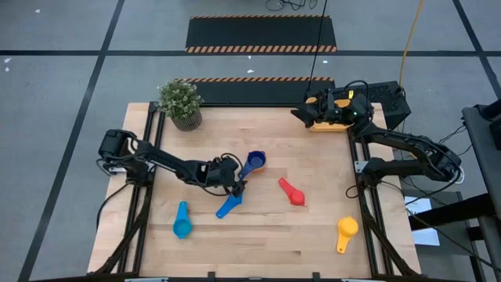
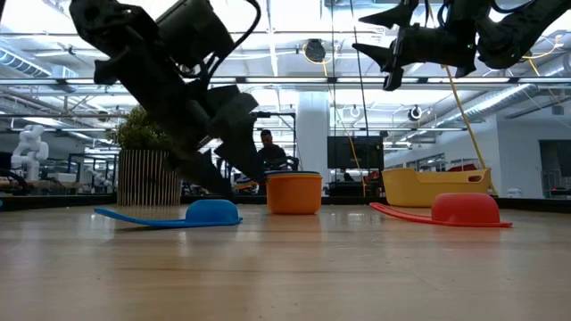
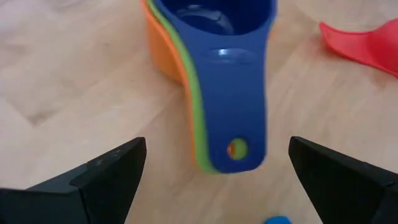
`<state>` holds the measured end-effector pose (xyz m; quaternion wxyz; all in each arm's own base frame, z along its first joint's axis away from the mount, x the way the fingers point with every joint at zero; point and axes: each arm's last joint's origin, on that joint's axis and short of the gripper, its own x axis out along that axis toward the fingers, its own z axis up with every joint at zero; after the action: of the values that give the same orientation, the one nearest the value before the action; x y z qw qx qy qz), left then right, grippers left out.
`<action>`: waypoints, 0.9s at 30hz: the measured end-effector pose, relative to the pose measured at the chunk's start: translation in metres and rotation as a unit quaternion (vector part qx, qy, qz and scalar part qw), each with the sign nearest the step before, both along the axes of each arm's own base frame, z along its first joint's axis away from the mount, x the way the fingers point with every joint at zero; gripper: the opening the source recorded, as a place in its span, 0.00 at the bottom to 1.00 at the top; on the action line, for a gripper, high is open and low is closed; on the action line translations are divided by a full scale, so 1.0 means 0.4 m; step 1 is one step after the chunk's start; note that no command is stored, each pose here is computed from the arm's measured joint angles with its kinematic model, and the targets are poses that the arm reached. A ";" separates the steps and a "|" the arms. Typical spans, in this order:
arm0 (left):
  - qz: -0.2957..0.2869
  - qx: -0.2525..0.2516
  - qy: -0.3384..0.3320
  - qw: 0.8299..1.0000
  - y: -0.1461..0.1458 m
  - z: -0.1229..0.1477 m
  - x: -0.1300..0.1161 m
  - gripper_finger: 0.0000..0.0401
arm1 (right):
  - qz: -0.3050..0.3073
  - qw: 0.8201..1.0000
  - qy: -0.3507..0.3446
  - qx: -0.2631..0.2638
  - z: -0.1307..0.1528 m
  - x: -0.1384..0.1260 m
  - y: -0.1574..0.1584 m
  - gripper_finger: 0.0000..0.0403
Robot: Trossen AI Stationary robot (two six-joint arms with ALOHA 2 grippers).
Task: Nest measuring cups in basket
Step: Stack the dark blue measuring cup on top of the green measuring cup
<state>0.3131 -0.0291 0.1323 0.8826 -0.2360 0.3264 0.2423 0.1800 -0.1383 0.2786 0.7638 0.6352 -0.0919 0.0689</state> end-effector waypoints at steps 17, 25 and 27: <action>0.033 -0.002 0.005 0.999 0.005 -0.013 0.004 0.84 | 0.003 1.000 0.005 0.001 -0.003 0.001 -0.001 0.53; 0.043 -0.016 -0.007 0.999 0.004 -0.010 0.007 0.58 | 0.004 1.000 0.005 0.004 -0.003 0.001 -0.001 0.53; 0.044 -0.016 -0.008 0.999 0.004 -0.010 0.007 0.53 | 0.004 1.000 0.005 0.004 -0.003 0.001 -0.001 0.53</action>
<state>0.3161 -0.0274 0.1284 0.8699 -0.2662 0.3125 0.2733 0.1803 -0.1385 0.2775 0.7616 0.6387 -0.0861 0.0681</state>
